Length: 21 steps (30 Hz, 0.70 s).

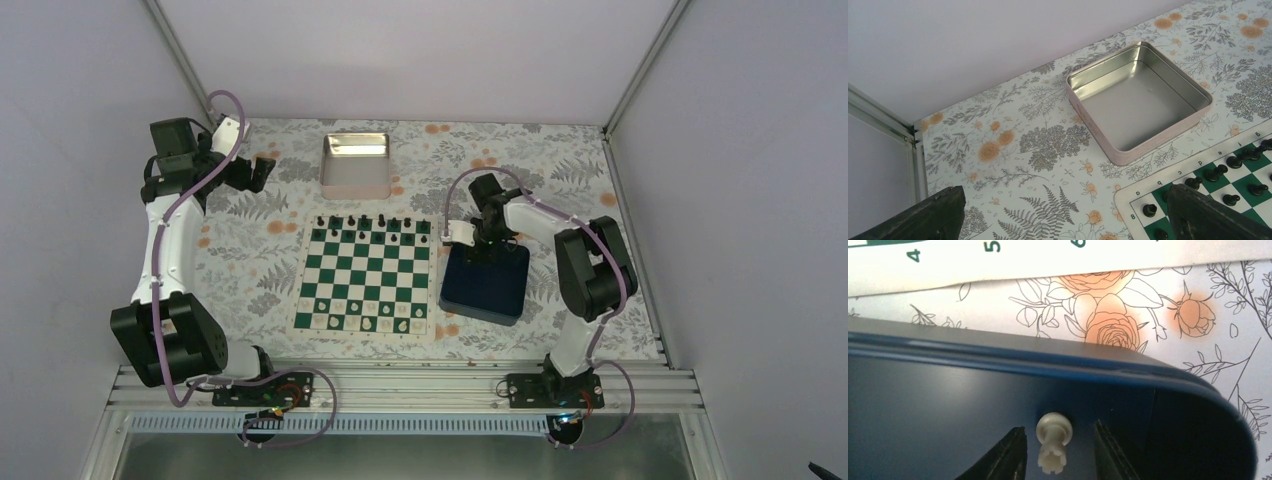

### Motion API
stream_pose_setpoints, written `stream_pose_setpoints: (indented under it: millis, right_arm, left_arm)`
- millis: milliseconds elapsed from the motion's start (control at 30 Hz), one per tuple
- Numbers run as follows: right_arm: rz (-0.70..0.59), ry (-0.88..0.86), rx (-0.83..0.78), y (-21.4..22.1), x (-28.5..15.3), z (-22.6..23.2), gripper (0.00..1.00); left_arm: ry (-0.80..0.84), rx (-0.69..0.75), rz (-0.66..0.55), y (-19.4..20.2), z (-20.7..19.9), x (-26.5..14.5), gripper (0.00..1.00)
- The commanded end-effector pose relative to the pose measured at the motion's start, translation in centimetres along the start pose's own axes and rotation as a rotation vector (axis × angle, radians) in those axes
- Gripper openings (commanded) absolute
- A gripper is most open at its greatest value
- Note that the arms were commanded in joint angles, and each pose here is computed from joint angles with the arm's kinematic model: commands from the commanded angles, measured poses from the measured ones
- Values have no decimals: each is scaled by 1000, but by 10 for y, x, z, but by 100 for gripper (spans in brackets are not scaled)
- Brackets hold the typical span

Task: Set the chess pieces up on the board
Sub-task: Pick up the chess piece from the storage box.

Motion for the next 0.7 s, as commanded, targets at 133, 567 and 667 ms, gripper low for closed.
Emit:
stream_pose_setpoints:
  millis: [133, 567, 667]
  right_arm:
    - [-14, 10, -8, -12, -1, -6, 24]
    - [3, 33, -21, -22, -41, -1, 10]
    - [-4, 50, -44, -38, -61, 2, 10]
  left_arm:
    - [-8, 22, -17, -5, 1, -7, 100]
    - [1, 32, -17, -6, 0, -7, 100]
    - [-3, 39, -12, -6, 3, -8, 100]
Point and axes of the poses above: each gripper's point midway between its finger pads, its own x axis out along the fingers, its own z axis along the line the jaws close on, y = z × x, the point moved 3 cm from there along -x, back along the fingers, and after that the axes turned 7 degrees about x, right-handed, at the moved point
